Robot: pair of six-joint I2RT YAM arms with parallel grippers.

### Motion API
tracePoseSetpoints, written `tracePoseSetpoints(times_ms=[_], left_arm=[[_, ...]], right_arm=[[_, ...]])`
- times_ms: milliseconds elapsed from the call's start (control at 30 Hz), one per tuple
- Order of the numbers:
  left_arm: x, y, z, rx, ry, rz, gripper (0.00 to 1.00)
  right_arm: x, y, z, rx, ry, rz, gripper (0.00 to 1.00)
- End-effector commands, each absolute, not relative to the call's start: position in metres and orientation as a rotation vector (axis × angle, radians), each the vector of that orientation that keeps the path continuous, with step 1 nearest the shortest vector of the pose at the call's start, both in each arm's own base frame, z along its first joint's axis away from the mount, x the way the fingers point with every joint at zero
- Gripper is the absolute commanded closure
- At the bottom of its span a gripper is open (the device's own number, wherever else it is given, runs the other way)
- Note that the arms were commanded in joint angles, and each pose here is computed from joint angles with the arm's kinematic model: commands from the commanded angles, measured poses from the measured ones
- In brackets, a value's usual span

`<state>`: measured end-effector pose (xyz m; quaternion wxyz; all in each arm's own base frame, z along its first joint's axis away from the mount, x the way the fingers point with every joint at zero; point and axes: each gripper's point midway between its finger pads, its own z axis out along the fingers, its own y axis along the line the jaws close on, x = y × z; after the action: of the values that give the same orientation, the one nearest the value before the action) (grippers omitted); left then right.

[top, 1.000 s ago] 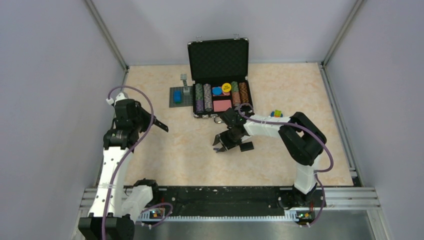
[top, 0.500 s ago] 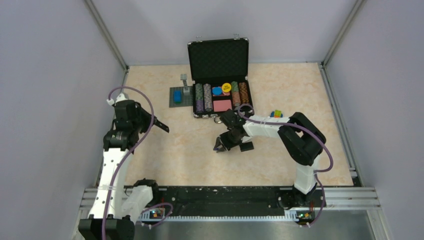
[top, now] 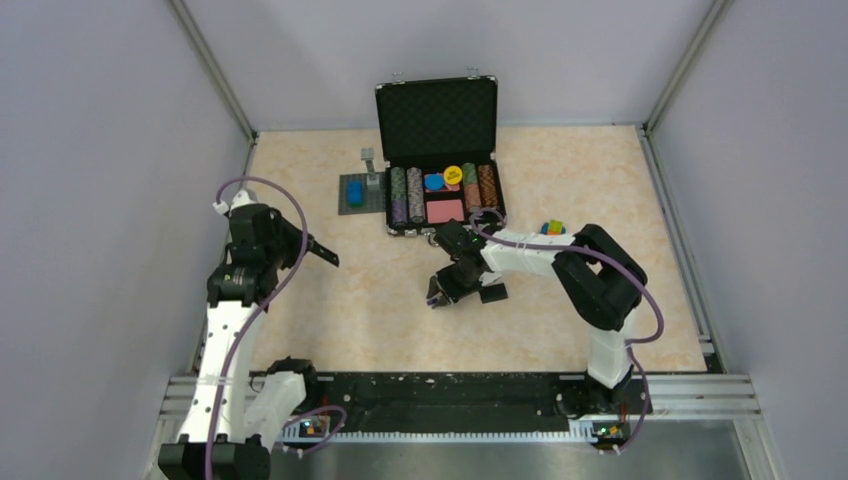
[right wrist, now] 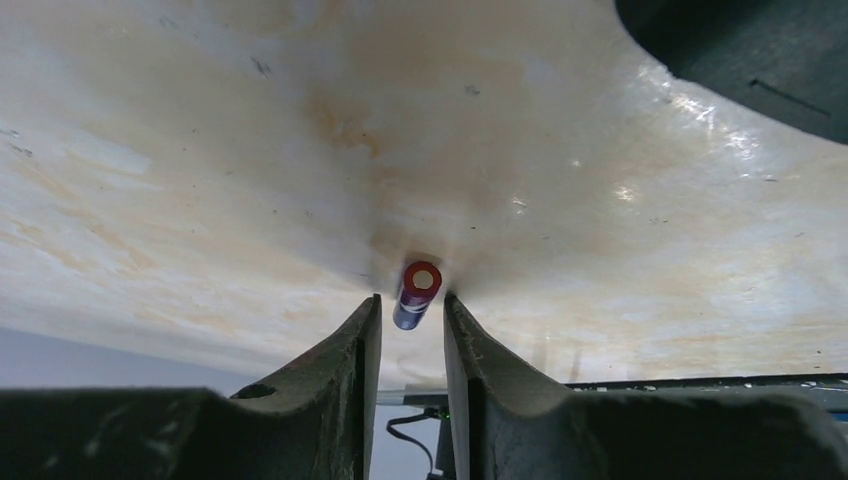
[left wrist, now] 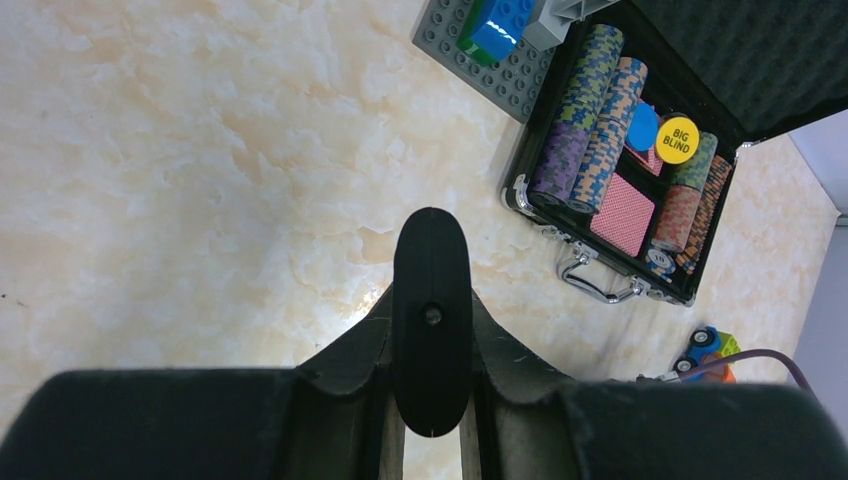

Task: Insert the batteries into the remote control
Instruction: Pick up the battery from the center of the board.

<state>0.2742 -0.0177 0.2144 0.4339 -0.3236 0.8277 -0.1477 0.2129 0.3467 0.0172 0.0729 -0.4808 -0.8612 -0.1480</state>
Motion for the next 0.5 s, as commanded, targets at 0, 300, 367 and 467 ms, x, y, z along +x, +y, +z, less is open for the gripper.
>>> tracePoseSetpoints(times_ms=[0, 300, 367, 467], left_arm=[[0.281, -0.018, 0.229, -0.796, 1.982, -0.405, 1.0], [0.281, -0.027, 0.227, -0.743, 2.003, -0.449, 1.0], [0.283, -0.035, 0.228, -0.697, 2.011, -0.501, 1.0], [0.284, -0.054, 0.23, -0.609, 2.024, -0.615, 1.0]], right_arm=[[0.201, 0.321, -0.007, -1.462, -2.656, -0.209, 0.72], [0.218, 0.328, 0.004, -1.346, -2.788, -0.264, 1.0], [0.229, 0.331, 0.018, -1.26, -2.87, -0.297, 1.0], [0.252, 0.327, 0.047, -1.149, -3.049, -0.364, 1.0]])
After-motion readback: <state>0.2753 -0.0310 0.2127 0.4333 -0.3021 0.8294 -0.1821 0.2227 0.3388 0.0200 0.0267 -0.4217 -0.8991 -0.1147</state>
